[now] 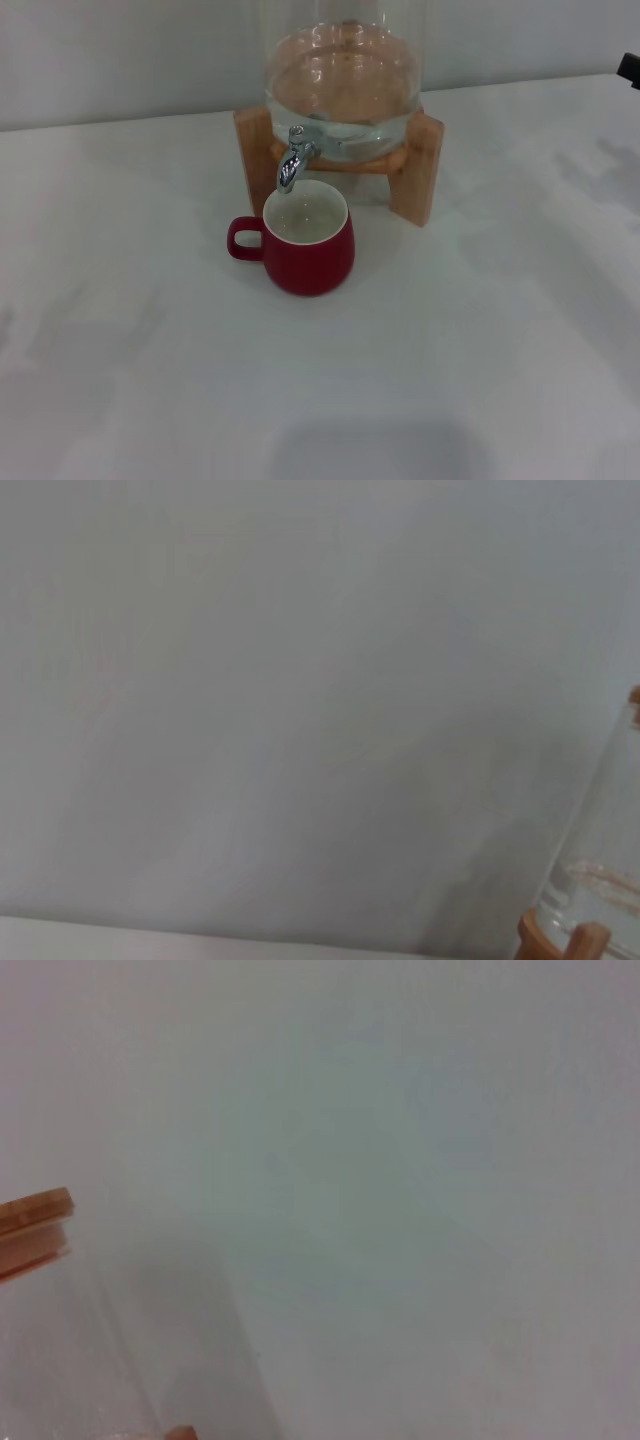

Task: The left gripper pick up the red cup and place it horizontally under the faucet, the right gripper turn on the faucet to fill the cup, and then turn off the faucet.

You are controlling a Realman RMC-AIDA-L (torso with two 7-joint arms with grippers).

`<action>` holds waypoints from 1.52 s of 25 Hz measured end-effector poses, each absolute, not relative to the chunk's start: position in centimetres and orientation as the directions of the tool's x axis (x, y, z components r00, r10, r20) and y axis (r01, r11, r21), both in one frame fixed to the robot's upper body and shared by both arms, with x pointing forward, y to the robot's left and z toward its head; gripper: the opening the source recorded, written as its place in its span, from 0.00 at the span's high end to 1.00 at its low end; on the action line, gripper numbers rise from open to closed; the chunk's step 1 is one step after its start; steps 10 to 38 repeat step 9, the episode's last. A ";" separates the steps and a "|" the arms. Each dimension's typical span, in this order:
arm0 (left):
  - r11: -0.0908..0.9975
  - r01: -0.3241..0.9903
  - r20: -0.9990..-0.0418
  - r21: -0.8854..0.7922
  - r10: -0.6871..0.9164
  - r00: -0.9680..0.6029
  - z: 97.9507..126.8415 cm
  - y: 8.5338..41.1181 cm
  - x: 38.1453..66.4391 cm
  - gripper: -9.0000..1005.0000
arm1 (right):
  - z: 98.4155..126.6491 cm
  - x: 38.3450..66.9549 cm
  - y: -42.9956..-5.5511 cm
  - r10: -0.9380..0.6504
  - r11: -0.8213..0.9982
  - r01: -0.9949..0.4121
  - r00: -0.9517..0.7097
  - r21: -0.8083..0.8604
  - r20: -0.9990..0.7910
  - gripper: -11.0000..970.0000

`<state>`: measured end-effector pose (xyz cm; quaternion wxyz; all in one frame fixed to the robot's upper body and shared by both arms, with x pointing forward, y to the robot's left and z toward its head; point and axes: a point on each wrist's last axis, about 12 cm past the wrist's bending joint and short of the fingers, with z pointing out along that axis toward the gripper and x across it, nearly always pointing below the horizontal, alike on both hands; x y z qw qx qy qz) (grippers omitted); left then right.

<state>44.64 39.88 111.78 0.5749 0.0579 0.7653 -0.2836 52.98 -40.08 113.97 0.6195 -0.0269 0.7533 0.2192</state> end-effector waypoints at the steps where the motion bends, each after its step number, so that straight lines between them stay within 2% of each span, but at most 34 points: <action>1: 0.831 0.412 -0.910 -0.375 -0.245 -0.333 111.7 39.9 44.6 0.19 | 114.0 53.0 -40.1 0.232 0.902 -0.312 -0.232 0.298 -0.945 0.19; 38: 0.820 0.408 -0.901 -0.401 -0.272 -0.338 111.5 39.8 44.9 0.19 | 113.9 53.0 -39.8 0.232 0.897 -0.322 -0.238 0.302 -0.943 0.19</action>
